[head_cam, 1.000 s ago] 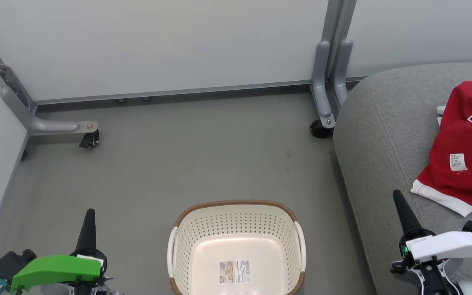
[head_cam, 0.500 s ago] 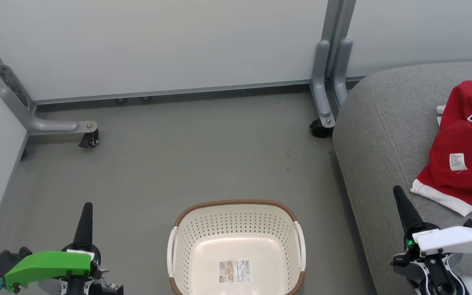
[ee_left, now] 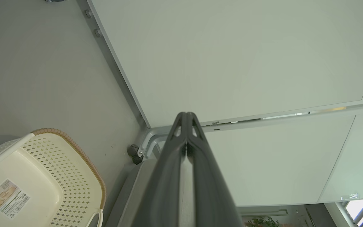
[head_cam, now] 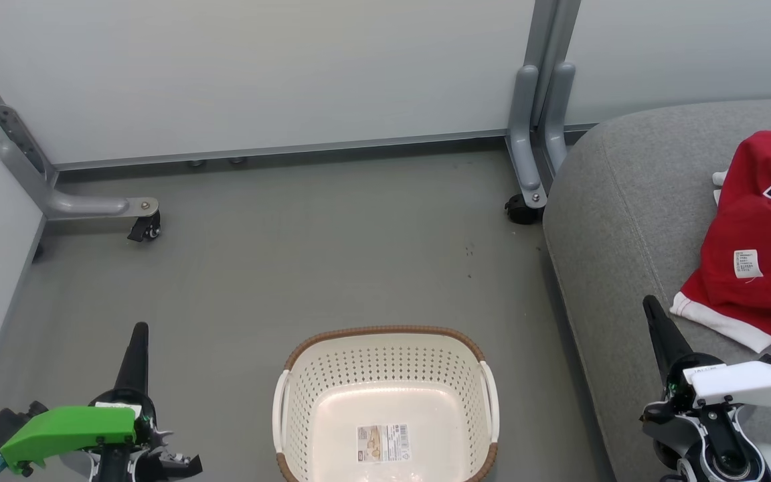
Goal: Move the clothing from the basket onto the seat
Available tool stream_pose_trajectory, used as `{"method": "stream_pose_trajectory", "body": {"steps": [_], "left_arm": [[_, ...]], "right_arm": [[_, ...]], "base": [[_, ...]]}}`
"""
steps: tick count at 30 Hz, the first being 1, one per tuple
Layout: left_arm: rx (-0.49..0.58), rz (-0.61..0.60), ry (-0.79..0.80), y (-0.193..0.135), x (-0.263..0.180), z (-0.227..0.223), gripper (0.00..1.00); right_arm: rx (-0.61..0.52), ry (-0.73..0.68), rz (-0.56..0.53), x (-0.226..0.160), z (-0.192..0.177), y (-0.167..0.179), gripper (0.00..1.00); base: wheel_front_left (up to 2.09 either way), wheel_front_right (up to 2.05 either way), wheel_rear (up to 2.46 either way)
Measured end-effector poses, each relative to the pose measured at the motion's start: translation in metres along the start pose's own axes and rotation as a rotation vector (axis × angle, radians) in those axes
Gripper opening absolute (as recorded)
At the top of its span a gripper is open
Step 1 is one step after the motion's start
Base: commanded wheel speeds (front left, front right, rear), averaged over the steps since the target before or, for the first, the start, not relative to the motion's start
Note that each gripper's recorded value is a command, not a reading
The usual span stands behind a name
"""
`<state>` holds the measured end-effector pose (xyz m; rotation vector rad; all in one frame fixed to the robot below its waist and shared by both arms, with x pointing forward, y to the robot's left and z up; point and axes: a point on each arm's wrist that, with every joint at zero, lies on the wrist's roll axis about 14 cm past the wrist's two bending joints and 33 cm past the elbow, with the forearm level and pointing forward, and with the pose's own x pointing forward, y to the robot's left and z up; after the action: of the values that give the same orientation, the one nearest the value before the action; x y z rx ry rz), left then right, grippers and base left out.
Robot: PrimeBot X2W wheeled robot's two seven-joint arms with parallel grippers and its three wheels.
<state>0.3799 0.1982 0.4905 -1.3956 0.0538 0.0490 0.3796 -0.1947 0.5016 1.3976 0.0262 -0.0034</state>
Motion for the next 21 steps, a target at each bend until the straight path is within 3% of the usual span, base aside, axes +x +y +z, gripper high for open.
{"method": "stream_pose_trajectory", "body": {"steps": [21], "left_arm": [[-0.152, -0.046, 0.0, -0.011, 0.006, 0.003, 0.0]], "right_arm": [[0.152, -0.012, 0.007, 0.007, 0.005, 0.001, 0.0]], "base": [[0.0, 0.0, 0.0]]}}
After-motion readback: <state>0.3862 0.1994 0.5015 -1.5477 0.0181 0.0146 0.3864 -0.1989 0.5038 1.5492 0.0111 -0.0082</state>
